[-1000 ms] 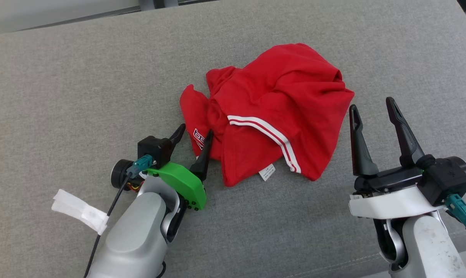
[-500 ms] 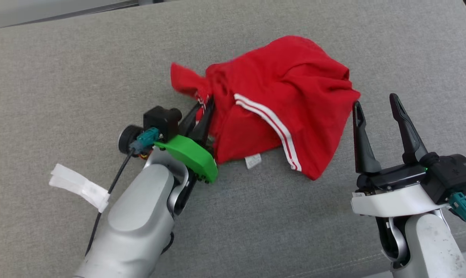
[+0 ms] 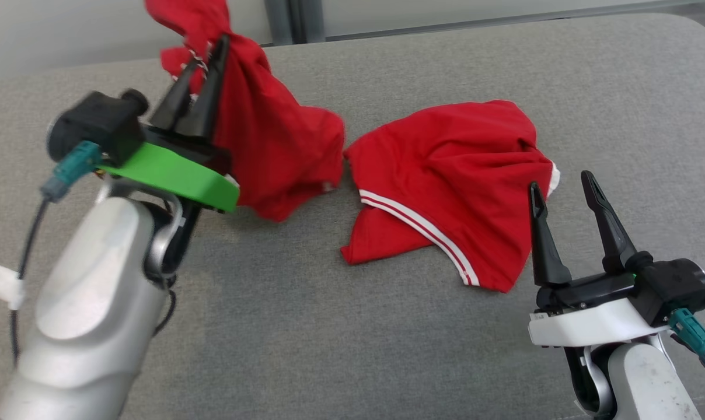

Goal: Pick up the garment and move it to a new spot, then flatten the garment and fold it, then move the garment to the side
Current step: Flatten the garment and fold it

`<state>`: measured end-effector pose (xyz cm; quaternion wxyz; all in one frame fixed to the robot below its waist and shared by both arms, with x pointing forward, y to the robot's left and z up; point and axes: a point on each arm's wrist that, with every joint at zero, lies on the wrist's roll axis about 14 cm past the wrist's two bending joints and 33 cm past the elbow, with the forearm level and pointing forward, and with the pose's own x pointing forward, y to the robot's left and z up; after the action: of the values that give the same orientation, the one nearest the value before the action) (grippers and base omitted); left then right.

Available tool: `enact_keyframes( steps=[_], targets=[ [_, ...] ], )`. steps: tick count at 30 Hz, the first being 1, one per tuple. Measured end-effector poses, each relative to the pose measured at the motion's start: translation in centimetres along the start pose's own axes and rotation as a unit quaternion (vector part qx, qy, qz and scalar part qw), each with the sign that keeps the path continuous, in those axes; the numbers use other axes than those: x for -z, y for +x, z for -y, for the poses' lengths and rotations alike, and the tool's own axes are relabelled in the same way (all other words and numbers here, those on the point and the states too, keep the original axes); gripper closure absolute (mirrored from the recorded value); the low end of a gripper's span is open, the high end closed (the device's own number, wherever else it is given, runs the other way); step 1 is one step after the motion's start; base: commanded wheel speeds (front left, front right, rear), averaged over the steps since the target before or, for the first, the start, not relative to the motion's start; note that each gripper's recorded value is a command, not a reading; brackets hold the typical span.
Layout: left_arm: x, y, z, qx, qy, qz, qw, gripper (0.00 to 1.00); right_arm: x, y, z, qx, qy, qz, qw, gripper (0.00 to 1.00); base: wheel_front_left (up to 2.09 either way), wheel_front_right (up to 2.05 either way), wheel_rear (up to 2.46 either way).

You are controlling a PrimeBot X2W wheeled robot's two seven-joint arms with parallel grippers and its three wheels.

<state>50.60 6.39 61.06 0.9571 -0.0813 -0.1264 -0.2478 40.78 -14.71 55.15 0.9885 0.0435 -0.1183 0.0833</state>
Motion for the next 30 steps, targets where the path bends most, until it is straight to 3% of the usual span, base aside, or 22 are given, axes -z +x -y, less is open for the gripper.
enact_keyframes(
  steps=[6,9,15,26,30],
  targets=[
    [-6.5,-2.5,-7.5,-0.08,0.093,0.028,0.992,1.0,0.3,0.7,-1.6,-0.026,0.004,-0.001,1.0,0.0,0.0,0.0,0.0],
    [-9.2,-4.5,-11.2,-0.129,0.138,0.032,0.981,1.0,0.7,1.1,-2.0,-0.04,0.0,-0.004,0.999,0.0,0.0,0.0,0.0],
    [-11.9,-9.6,-18.2,-0.23,0.179,0.021,0.956,1.0,1.7,2.4,-3.8,-0.08,-0.002,-0.008,0.997,0.0,0.0,0.0,0.0],
    [-10.3,-18.6,-25.8,-0.376,0.198,-0.022,0.905,1.0,4.5,3.9,-7.0,-0.14,0.013,-0.031,0.99,0.0,0.0,0.0,0.0],
    [-5.6,-20.8,-27.1,-0.411,0.156,-0.071,0.895,1.0,5.6,4.4,-7.5,-0.152,0.014,-0.038,0.988,0.0,0.0,0.0,0.0]
  ],
)
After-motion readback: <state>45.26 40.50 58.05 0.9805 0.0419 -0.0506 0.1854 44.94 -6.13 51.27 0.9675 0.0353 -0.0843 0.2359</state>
